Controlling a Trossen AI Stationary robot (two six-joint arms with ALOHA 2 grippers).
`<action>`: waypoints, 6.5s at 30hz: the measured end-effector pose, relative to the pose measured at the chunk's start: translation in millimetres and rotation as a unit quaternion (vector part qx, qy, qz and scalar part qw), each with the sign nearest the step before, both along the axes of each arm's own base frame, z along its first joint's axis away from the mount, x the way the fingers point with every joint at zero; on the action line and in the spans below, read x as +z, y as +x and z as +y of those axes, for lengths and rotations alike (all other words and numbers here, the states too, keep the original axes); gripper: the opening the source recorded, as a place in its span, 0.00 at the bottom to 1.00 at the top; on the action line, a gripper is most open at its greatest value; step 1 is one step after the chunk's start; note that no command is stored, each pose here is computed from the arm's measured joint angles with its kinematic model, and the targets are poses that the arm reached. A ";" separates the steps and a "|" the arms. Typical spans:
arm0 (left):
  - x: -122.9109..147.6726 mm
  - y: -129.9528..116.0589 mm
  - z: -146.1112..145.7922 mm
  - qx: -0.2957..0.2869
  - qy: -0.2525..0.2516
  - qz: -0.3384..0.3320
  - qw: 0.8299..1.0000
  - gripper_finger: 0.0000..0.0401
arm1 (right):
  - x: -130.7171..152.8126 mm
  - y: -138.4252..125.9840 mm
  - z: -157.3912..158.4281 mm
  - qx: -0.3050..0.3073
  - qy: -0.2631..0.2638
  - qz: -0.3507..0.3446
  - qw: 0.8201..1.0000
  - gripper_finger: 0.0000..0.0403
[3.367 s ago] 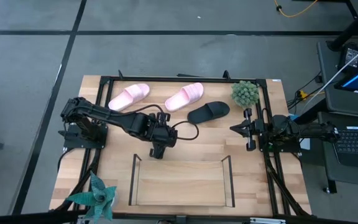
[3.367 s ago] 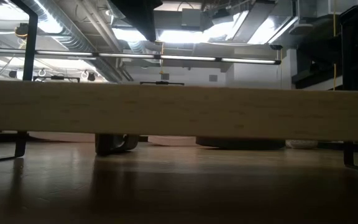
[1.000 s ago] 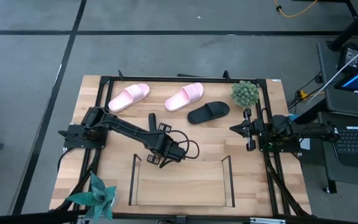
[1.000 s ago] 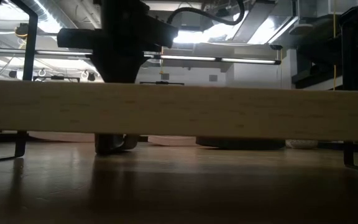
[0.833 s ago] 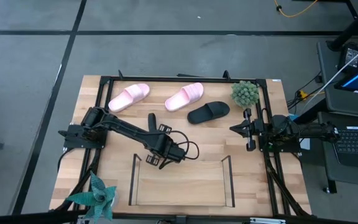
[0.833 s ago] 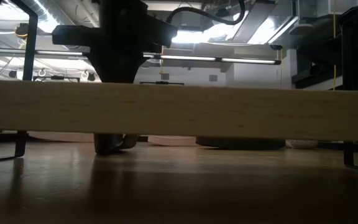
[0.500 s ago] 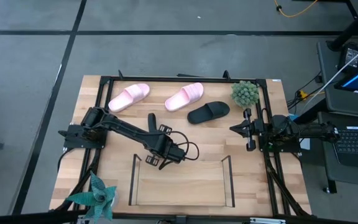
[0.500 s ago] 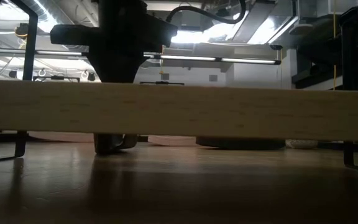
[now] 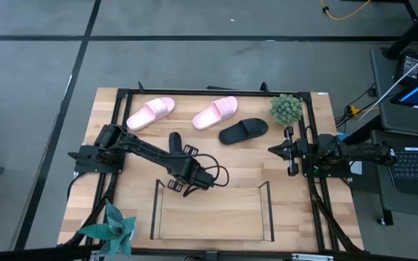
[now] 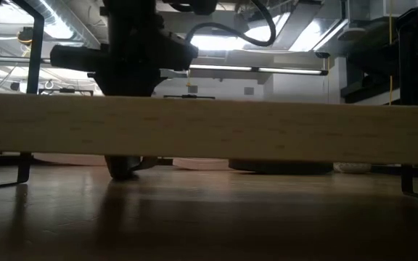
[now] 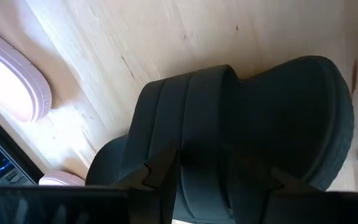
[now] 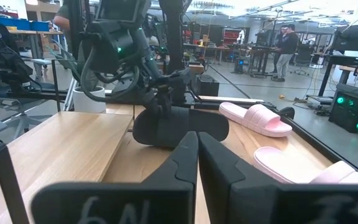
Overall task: Pick and place slides into the shelf
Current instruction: Put the left black slide on the shelf
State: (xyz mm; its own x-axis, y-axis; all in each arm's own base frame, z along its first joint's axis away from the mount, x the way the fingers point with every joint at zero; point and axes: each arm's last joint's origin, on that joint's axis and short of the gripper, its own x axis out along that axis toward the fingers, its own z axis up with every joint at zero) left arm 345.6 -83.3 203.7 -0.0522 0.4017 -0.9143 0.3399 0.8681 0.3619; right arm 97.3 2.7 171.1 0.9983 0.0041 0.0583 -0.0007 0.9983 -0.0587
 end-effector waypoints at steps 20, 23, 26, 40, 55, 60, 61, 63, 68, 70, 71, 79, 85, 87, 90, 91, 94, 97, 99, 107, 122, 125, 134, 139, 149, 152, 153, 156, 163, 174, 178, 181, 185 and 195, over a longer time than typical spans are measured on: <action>-1.8 0.8 -0.3 0.009 -0.035 0.005 0.999 0.27 | 0.0 0.0 0.0 0.000 -0.002 0.000 1.000 0.04; -1.8 0.9 -0.3 0.016 -0.035 0.002 0.999 0.27 | 0.0 0.0 0.0 0.000 -0.002 0.000 1.000 0.04; -2.1 0.1 -1.4 0.038 -0.049 0.001 0.998 0.27 | 0.0 0.0 0.0 0.000 -0.002 0.000 1.000 0.04; -2.3 -3.7 -14.9 0.160 -0.059 -0.040 0.985 0.27 | 0.0 0.0 0.0 -0.001 -0.002 0.000 1.000 0.04; -5.3 -8.1 -36.7 0.197 -0.031 -0.100 0.975 0.27 | 0.0 0.0 0.0 -0.001 -0.013 0.000 1.000 0.04; -17.2 -12.0 -33.8 0.199 -0.018 -0.098 0.975 0.27 | 0.1 0.0 -0.1 -0.001 -0.011 0.000 1.000 0.04; -19.8 -12.6 -32.9 0.199 -0.017 -0.097 0.975 0.27 | 0.1 0.0 0.0 -0.001 -0.011 0.000 1.000 0.04; -23.2 -14.1 -31.0 0.201 -0.014 -0.093 0.975 0.27 | 0.1 0.0 0.0 -0.001 -0.011 -0.001 1.000 0.04; -28.4 -17.9 -28.6 0.192 0.017 -0.096 0.977 0.27 | 0.7 0.0 0.0 -0.001 -0.011 -0.004 1.000 0.04; -29.0 -18.5 -28.6 0.187 0.028 -0.101 0.977 0.27 | 0.7 0.0 0.0 -0.001 -0.011 -0.004 1.000 0.04; -28.9 -18.5 -28.5 0.187 0.030 -0.102 0.977 0.27 | 0.7 0.0 0.0 -0.001 -0.011 -0.004 1.000 0.04; -28.9 -18.4 -28.4 0.203 0.032 -0.111 0.972 0.27 | 0.7 0.0 0.0 -0.001 -0.011 -0.004 1.000 0.04; -28.8 -19.2 -30.5 0.209 0.030 -0.114 0.971 0.27 | 0.7 -0.1 -0.1 -0.001 -0.011 -0.004 1.000 0.04; -28.8 -19.2 -30.5 0.217 0.031 -0.117 0.969 0.27 | 0.7 -0.1 0.0 -0.001 -0.011 -0.004 1.000 0.04; -28.7 -19.7 -30.3 0.233 0.033 -0.123 0.964 0.27 | 0.7 0.0 0.0 -0.001 -0.011 -0.004 1.000 0.04; -28.6 -20.1 -30.1 0.239 0.035 -0.124 0.962 0.26 | 0.7 -0.1 0.0 -0.001 -0.011 -0.004 1.000 0.04; -28.5 -20.8 -29.9 0.254 0.038 -0.128 0.958 0.22 | 0.7 0.0 0.0 -0.001 -0.011 -0.004 1.000 0.04; -28.4 -20.9 -29.9 0.260 0.038 -0.130 0.956 0.18 | 0.7 -0.1 0.0 -0.001 -0.011 -0.004 1.000 0.04; -28.7 -21.1 -30.3 0.263 0.030 -0.124 0.956 0.15 | 0.7 -0.1 0.0 -0.001 -0.011 -0.004 1.000 0.04; -28.8 -21.4 -30.8 0.270 0.025 -0.122 0.955 0.17 | 0.7 -0.1 0.0 -0.001 -0.011 -0.004 1.000 0.04; -28.1 -22.1 -29.2 0.264 0.044 -0.127 0.955 0.39 | -0.6 0.0 0.0 -0.001 -0.013 0.003 1.000 0.04; -28.3 -22.6 -30.4 0.266 0.037 -0.122 0.956 0.40 | -0.8 0.1 0.0 -0.001 -0.015 0.004 1.000 0.04; -27.4 -22.0 -28.8 0.256 0.060 -0.140 0.955 0.40 | -0.8 0.0 0.0 -0.001 -0.015 0.004 1.000 0.04; -27.1 -21.8 -28.7 0.255 0.062 -0.142 0.954 0.40 | -0.8 0.0 0.0 -0.001 -0.015 0.004 1.000 0.04; -27.2 -21.8 -28.7 0.277 0.063 -0.154 0.947 0.39 | -0.8 0.0 0.0 -0.001 -0.015 0.004 1.000 0.04; -27.1 -21.8 -28.7 0.277 0.063 -0.154 0.947 0.39 | -0.8 0.0 0.0 -0.001 -0.015 0.004 1.000 0.04; -27.1 -21.8 -28.7 0.277 0.063 -0.154 0.947 0.39 | -0.8 0.0 0.0 -0.001 -0.015 0.004 1.000 0.04; -27.1 -21.7 -28.7 0.277 0.063 -0.154 0.946 0.39 | -0.8 0.1 0.0 -0.001 -0.016 0.004 1.000 0.04; -27.6 -20.2 -29.3 0.278 0.058 -0.161 0.945 0.39 | -0.8 0.0 0.0 -0.001 -0.016 0.004 1.000 0.04; -38.6 -24.1 -26.7 0.273 0.063 -0.162 0.946 0.39 | -0.8 0.0 0.0 -0.001 -0.016 0.004 1.000 0.04; -38.3 -25.2 -25.8 0.272 0.070 -0.158 0.947 0.39 | -0.8 0.0 0.0 -0.001 -0.016 0.004 1.000 0.04; -38.2 -25.3 -25.8 0.272 0.071 -0.158 0.947 0.39 | -0.8 0.1 0.0 -0.001 -0.016 0.004 1.000 0.04; -37.8 -27.2 -25.1 0.271 0.077 -0.149 0.948 0.39 | -0.7 0.0 0.0 -0.001 -0.016 0.004 1.000 0.04; -29.4 -24.8 -23.8 0.272 0.087 -0.150 0.946 0.39 | -0.8 0.1 0.0 -0.002 -0.025 0.004 1.000 0.04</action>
State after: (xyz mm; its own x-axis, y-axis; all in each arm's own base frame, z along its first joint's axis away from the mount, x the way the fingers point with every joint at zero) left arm 320.8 -107.1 174.3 -0.0435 0.5354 -0.8435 -0.2817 0.8034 0.5245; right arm 97.3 2.7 170.4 0.9987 0.0038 0.0505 0.0017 0.9942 -0.1080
